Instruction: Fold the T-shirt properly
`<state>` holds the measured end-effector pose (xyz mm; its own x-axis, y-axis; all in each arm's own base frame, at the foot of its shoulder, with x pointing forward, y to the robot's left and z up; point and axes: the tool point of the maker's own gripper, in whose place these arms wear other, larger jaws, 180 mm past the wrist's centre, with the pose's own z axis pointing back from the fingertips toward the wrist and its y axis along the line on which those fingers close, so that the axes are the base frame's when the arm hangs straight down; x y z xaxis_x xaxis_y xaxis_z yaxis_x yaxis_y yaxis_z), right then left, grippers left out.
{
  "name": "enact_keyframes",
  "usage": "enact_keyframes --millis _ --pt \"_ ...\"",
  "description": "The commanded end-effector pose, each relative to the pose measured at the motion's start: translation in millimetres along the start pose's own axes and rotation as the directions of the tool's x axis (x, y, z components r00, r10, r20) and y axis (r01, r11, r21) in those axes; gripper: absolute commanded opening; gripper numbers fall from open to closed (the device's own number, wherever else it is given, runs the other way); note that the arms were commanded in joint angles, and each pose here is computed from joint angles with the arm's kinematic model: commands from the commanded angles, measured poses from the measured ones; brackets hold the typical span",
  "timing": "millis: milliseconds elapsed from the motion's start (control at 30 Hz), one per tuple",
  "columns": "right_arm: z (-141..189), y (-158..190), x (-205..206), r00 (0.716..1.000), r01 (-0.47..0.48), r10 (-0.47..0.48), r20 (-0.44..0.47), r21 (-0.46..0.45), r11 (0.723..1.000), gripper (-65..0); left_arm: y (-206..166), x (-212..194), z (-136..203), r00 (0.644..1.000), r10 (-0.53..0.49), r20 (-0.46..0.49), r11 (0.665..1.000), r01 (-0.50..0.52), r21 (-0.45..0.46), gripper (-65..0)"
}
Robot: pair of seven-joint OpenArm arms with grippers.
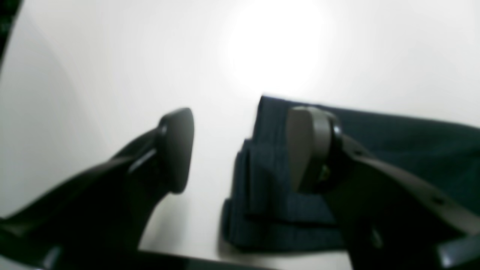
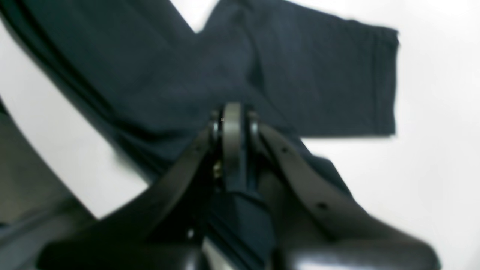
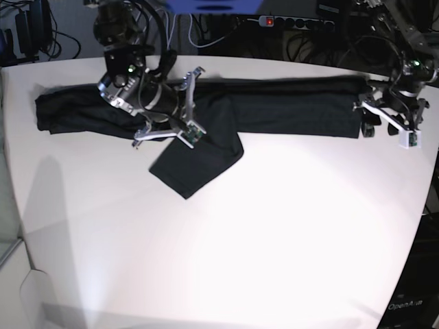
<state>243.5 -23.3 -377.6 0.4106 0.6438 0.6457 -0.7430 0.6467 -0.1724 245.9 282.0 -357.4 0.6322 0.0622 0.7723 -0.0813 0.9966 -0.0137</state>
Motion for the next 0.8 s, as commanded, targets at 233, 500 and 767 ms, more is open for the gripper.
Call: enact_keyframes --millis 233,500,767 --pt "33 -83 -37 0.998 0.021 -0.033 -0.052 -0.205 0.979 -60.6 -13 101 -1 0.966 -0.043 0.256 0.999 0.049 -0.017 -27.0" --pt "101 -158 -118 0.961 0.148 -0.239 -0.141 -0.468 0.871 -60.6 -121 177 -22 0.922 -0.154 0.355 0.945 0.243 -0.218 -27.0" --pt "168 -172 -195 0.865 0.283 -0.482 -0.139 -0.658 0.698 -60.6 -280 193 -31 0.841 -0.33 0.428 0.718 0.518 -0.465 -27.0"
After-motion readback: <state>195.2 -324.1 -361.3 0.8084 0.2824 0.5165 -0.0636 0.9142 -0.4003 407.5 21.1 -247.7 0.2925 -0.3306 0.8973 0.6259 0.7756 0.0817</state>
